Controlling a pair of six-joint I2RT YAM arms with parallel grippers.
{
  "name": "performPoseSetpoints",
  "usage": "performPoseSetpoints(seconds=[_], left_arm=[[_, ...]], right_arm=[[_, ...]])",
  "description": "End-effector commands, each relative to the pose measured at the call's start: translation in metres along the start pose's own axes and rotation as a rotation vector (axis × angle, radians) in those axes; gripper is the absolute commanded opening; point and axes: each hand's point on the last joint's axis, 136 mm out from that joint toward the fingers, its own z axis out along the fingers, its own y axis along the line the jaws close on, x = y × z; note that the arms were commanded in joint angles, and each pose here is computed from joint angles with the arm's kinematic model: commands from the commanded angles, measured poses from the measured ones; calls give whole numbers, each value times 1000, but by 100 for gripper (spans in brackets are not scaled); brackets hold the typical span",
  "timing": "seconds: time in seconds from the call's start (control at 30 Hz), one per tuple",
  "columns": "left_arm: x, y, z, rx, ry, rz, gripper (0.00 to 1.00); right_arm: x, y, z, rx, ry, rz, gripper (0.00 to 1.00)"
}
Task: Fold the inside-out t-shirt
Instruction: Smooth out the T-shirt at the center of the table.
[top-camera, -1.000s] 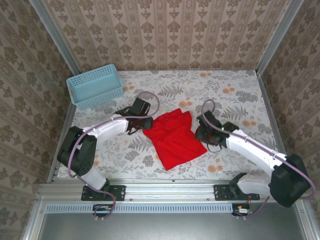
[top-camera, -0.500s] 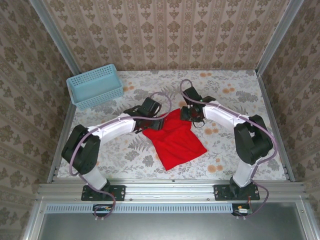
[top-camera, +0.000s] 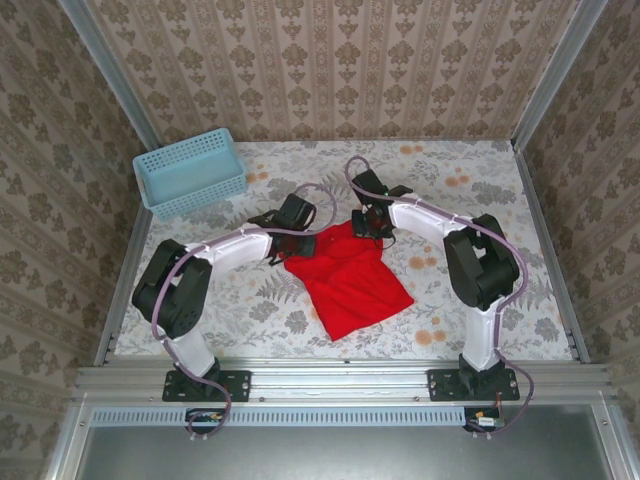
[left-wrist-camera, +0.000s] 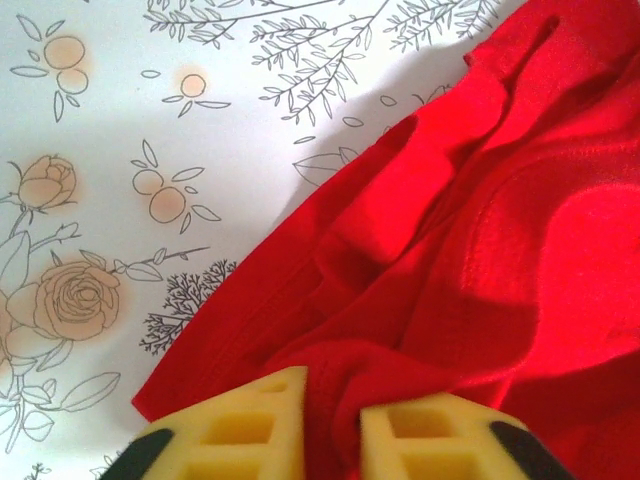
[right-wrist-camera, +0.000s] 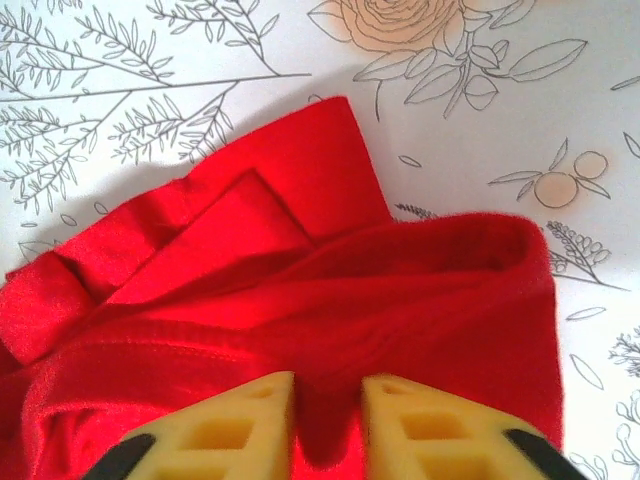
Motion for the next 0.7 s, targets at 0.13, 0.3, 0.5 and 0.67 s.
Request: performPoseSetpoints(seconds=[0.13,0.3,0.5,0.67], left_arm=[[-13,12,-21,46,-76,-89,0],[-28,25,-41,64,-151,-140,0],[-29,45,-37,79,-138,-205,0],[-24,55,-24,64,-106,-253,0]], right_arm=[[-18,13,-23,-26,-34,-9,0],[-30,20,-37,-45,-55,-20,1],[-47,32,-36,-66,-59,-24,1],[-60,37,-25,-90,-48,4,2]])
